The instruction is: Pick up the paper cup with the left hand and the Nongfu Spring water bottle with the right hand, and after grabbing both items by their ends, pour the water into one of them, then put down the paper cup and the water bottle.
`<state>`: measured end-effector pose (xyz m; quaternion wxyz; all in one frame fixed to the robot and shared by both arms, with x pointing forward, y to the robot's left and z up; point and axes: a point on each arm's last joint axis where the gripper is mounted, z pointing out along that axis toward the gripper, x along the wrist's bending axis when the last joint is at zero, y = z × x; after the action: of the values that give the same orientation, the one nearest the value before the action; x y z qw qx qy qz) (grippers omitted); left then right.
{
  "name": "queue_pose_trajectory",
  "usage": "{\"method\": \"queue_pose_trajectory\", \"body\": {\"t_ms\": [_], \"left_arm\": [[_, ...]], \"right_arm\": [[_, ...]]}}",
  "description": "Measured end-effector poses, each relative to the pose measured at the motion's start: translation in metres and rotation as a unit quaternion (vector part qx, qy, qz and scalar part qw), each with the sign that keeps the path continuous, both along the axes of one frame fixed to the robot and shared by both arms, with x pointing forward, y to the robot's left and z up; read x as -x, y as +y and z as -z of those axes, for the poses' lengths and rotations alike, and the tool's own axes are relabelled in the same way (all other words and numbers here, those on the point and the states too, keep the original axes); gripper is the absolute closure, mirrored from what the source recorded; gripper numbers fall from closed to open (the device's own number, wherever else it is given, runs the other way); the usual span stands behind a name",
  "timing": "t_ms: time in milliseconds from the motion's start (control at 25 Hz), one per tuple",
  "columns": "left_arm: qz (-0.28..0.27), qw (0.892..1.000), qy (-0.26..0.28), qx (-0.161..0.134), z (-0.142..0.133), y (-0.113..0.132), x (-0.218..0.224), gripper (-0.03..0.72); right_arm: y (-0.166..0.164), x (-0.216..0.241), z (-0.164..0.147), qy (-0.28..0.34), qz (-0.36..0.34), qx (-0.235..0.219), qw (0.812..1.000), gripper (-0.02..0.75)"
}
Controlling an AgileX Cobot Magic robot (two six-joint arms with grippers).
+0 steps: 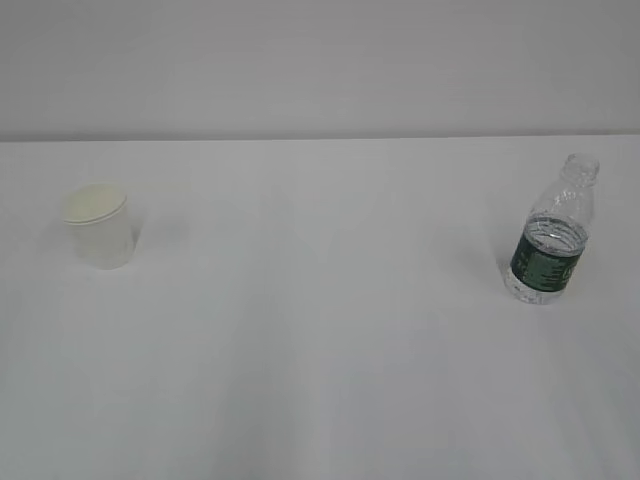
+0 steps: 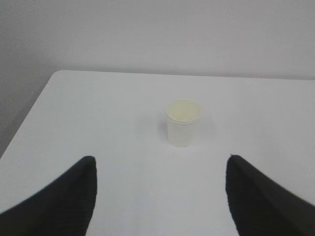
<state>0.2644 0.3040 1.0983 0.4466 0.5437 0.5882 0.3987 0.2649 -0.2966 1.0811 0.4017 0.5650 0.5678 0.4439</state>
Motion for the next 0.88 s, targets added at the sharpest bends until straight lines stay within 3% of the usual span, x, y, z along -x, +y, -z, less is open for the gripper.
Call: {"method": "queue_pose_trajectory", "body": {"t_ms": [280, 480, 680, 880], "left_arm": [[0.008, 1.000, -0.026, 0.001, -0.012, -0.004, -0.044, 0.121], [0.012, 1.000, -0.018, 0.005, -0.011, -0.007, -0.071, 0.130], [0.016, 0.999, -0.028, 0.021, -0.011, -0.010, -0.095, 0.134], [0.017, 0.999, -0.040, 0.025, -0.010, -0.012, -0.113, 0.181]], "right_arm": [[0.000, -0.017, -0.011, -0.015, 0.000, 0.004, 1.000, 0.151], [0.000, -0.032, -0.018, -0.043, 0.005, 0.019, 0.999, 0.151], [0.000, -0.052, -0.025, -0.074, 0.005, 0.026, 0.997, 0.150], [0.002, -0.079, -0.025, -0.074, 0.003, 0.020, 0.997, 0.150]]}}
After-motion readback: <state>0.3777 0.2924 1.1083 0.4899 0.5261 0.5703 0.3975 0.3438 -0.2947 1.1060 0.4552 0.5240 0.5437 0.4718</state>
